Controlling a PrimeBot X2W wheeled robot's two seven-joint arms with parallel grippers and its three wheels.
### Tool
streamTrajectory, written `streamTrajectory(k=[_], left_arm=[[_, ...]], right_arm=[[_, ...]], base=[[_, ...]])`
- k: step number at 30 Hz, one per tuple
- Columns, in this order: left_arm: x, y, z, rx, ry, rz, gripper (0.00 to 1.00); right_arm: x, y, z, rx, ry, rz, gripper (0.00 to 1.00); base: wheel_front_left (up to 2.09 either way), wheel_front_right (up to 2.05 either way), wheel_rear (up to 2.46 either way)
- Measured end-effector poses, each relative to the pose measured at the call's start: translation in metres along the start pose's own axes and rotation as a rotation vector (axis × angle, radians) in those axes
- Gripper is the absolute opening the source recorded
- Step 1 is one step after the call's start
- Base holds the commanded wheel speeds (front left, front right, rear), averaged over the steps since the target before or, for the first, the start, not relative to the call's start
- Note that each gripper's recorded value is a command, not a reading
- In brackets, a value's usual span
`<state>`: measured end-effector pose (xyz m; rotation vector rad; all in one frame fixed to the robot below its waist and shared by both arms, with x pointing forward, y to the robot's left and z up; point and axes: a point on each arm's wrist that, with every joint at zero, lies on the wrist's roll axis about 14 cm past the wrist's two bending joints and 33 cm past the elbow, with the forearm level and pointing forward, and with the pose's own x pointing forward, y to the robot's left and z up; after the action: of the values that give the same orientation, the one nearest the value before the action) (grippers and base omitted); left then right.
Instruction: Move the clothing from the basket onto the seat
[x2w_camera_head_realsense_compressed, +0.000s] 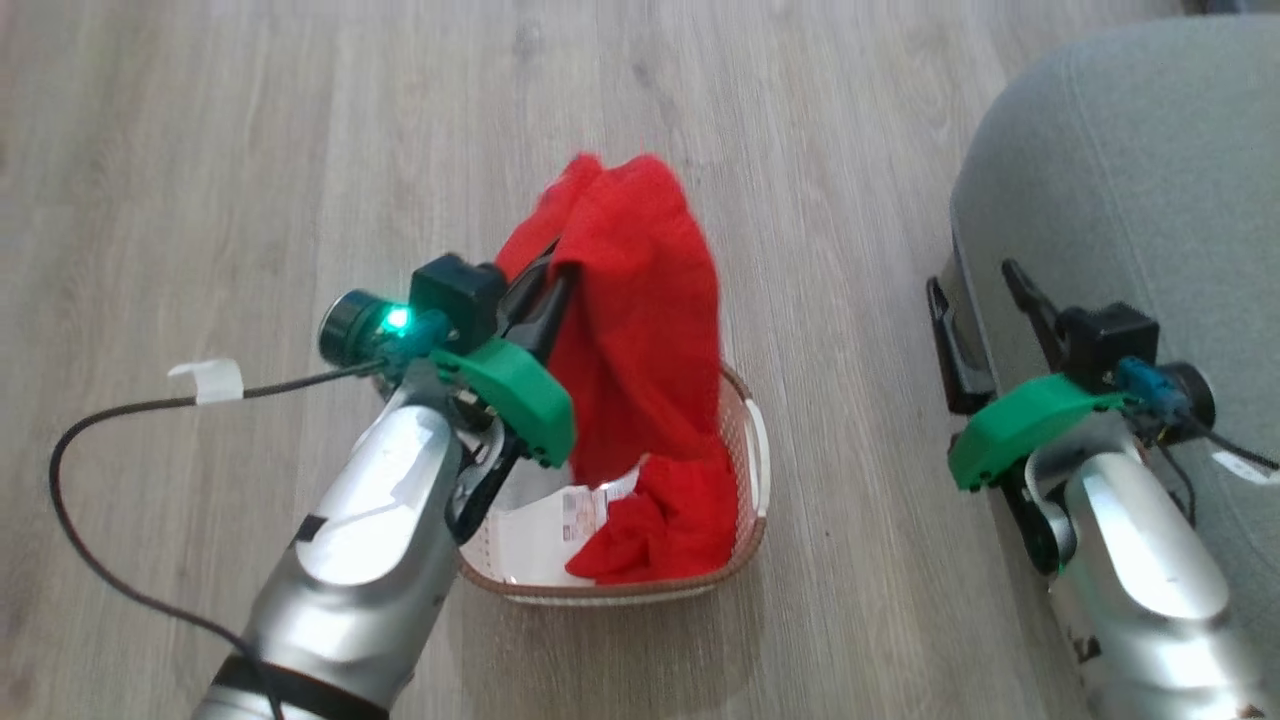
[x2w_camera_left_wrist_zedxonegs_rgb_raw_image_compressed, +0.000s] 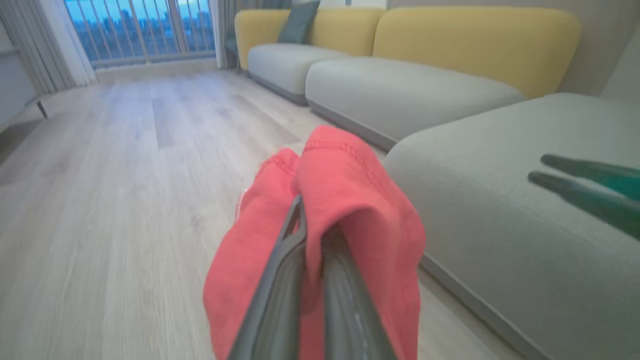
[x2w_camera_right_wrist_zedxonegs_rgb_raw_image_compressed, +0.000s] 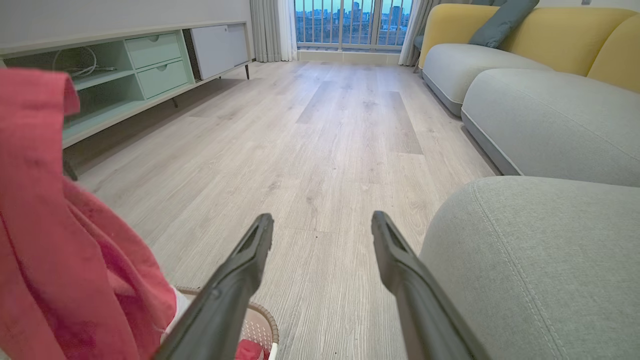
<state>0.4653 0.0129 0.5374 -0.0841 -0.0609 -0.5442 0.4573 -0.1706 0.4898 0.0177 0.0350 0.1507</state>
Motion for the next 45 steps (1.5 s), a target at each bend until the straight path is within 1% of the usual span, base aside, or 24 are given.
streamTrajectory(k=[5, 12, 15, 17, 19, 22, 25, 28, 30, 32, 35, 37, 38, 45], left_arm=[[0.001, -0.019, 0.054, 0.027, -0.139, -0.049, 0.0], [0.01, -0.045, 0.126, 0.094, -0.323, -0.122, 0.0], [0.011, -0.052, 0.141, 0.12, -0.367, -0.141, 0.0], [0.011, -0.053, 0.141, 0.121, -0.365, -0.141, 0.0], [0.012, -0.055, 0.139, 0.122, -0.362, -0.148, 0.0], [0.013, -0.057, 0.135, 0.122, -0.354, -0.157, 0.0], [0.014, -0.056, 0.131, 0.121, -0.343, -0.158, 0.0], [0.014, -0.055, 0.127, 0.12, -0.334, -0.155, 0.0], [0.014, -0.054, 0.125, 0.121, -0.327, -0.154, 0.0], [0.014, -0.054, 0.122, 0.122, -0.321, -0.155, 0.0], [0.014, -0.054, 0.119, 0.125, -0.313, -0.159, 0.0], [0.013, -0.056, 0.119, 0.128, -0.31, -0.163, 0.0], [0.013, -0.056, 0.119, 0.128, -0.31, -0.163, 0.0], [0.007, -0.06, 0.118, 0.131, -0.305, -0.177, 0.0]], right_arm=[[-0.009, 0.005, 0.005, 0.008, -0.012, 0.008, 1.0], [-0.018, 0.007, 0.0, 0.017, 0.0, 0.008, 1.0], [-0.018, 0.007, 0.0, 0.016, 0.002, 0.008, 1.0], [-0.018, 0.01, 0.0, 0.024, 0.0, 0.015, 1.0], [-0.016, 0.014, 0.009, 0.043, -0.028, 0.024, 1.0], [-0.01, 0.031, 0.042, 0.066, -0.133, 0.077, 1.0], [-0.006, 0.058, 0.096, 0.106, -0.299, 0.163, 1.0], [-0.012, 0.081, 0.153, 0.138, -0.468, 0.247, 1.0], [-0.018, 0.094, 0.176, 0.15, -0.538, 0.295, 1.0], [-0.024, 0.108, 0.186, 0.16, -0.571, 0.347, 1.0], [-0.025, 0.123, 0.182, 0.173, -0.555, 0.394, 1.0], [-0.022, 0.128, 0.17, 0.174, -0.513, 0.405, 1.0], [-0.022, 0.128, 0.17, 0.174, -0.513, 0.405, 1.0], [-0.007, 0.139, 0.103, 0.171, -0.294, 0.409, 1.0]], base=[[0.0, 0.0, 0.0], [0.0, 0.0, 0.0], [0.0, 0.0, 0.0], [0.0, 0.0, 0.0], [0.0, 0.0, 0.0], [0.0, 0.0, 0.0], [0.0, 0.0, 0.0], [0.0, 0.0, 0.0], [0.0, 0.0, 0.0], [0.0, 0.0, 0.0], [0.0, 0.0, 0.0], [0.0, 0.0, 0.0], [0.0, 0.0, 0.0], [0.0, 0.0, 0.0]])
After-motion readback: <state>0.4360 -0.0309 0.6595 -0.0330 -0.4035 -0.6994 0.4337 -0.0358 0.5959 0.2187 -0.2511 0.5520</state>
